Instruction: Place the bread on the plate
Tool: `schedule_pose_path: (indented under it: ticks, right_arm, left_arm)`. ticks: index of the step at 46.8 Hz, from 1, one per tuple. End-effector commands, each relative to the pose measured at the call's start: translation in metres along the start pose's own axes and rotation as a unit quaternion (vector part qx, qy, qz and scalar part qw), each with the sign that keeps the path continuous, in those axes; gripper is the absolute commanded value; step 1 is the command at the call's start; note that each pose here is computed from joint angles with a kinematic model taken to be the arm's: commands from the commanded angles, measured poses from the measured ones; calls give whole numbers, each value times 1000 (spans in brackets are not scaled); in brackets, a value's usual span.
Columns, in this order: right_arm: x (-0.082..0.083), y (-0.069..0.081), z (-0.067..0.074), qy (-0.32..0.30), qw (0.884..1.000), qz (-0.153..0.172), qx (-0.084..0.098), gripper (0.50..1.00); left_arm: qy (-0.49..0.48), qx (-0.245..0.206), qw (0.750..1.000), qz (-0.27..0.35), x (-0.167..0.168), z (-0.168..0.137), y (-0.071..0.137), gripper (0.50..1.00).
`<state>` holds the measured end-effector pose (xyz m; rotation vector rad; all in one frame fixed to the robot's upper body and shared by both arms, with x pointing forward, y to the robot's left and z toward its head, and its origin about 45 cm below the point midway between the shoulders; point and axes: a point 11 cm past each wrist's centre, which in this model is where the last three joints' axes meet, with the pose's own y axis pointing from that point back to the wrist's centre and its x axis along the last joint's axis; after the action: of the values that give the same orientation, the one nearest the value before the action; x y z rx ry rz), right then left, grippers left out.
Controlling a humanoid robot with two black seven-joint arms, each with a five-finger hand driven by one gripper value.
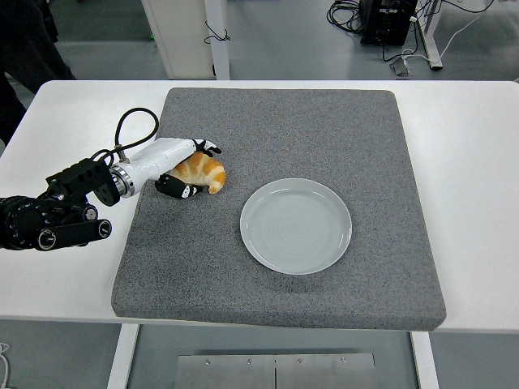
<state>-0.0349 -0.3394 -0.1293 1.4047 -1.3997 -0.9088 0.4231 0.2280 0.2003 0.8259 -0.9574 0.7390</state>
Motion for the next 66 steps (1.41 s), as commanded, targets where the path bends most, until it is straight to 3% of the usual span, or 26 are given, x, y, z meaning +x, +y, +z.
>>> schedule_pose_path:
  ticks: [1,14,35,51,66]
  right_arm:
    - [0,0,0,0,1000,0,0,1000]
    - [0,0,0,0,1000,0,0,1000]
    - [0,0,0,0,1000,0,0,1000]
    - [0,0,0,0,1000,0,0,1000]
    - [0,0,0,0,1000,0,0,1000]
  left_arm:
    - [0,0,1000,-1,1,0,0,643]
    - [1,2,1000,14,24,1,-4,549]
    - [29,-10,997,77,127,8,-3,545]
    - [64,-45,994,75,159,30,-6,555]
    - [117,-119,985,33,181,67,-10,578]
